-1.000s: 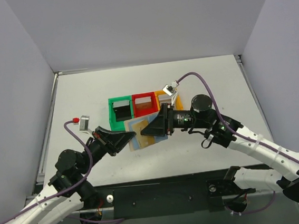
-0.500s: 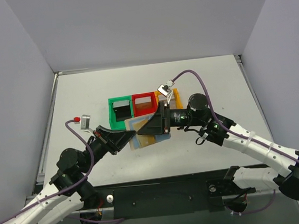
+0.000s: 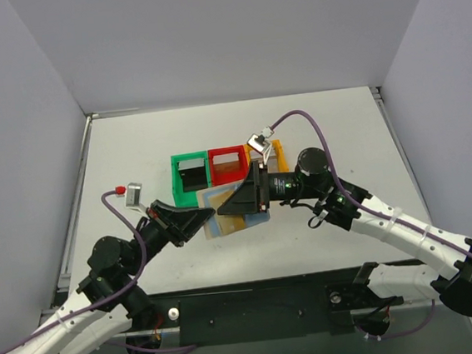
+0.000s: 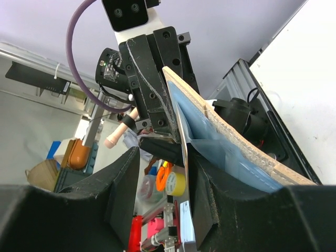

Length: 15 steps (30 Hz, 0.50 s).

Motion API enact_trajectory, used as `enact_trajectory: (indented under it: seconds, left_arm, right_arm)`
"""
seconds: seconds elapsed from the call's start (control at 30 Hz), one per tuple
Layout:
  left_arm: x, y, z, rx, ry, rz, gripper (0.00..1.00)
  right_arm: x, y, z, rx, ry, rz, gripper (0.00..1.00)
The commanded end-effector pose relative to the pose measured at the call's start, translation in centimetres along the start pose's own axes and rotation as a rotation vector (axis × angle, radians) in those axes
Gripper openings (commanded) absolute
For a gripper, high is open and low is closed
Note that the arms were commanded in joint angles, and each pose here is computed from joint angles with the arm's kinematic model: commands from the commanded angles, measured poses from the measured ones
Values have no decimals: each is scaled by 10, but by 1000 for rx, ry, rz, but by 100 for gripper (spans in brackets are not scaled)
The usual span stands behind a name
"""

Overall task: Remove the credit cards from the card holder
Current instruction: Remove the credit card from the card holder.

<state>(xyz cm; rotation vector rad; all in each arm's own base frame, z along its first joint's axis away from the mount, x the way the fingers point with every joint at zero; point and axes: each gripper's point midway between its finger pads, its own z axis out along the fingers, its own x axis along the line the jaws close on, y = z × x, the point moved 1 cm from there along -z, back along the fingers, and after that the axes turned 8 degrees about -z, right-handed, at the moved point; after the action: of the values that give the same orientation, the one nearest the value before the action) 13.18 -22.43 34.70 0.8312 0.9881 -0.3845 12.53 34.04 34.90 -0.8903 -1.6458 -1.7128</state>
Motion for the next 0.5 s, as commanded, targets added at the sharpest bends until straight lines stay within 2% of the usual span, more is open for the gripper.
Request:
enact_trajectory:
  seconds: [0.0, 0.47]
  left_arm:
    - [-17, 11, -2, -37, -49, 11, 0]
    - [-20, 13, -7, -47, -52, 20, 0]
  right_arm:
    - [17, 2, -4, 3, 80, -33, 36]
    - [10, 4, -11, -8, 52, -29, 37]
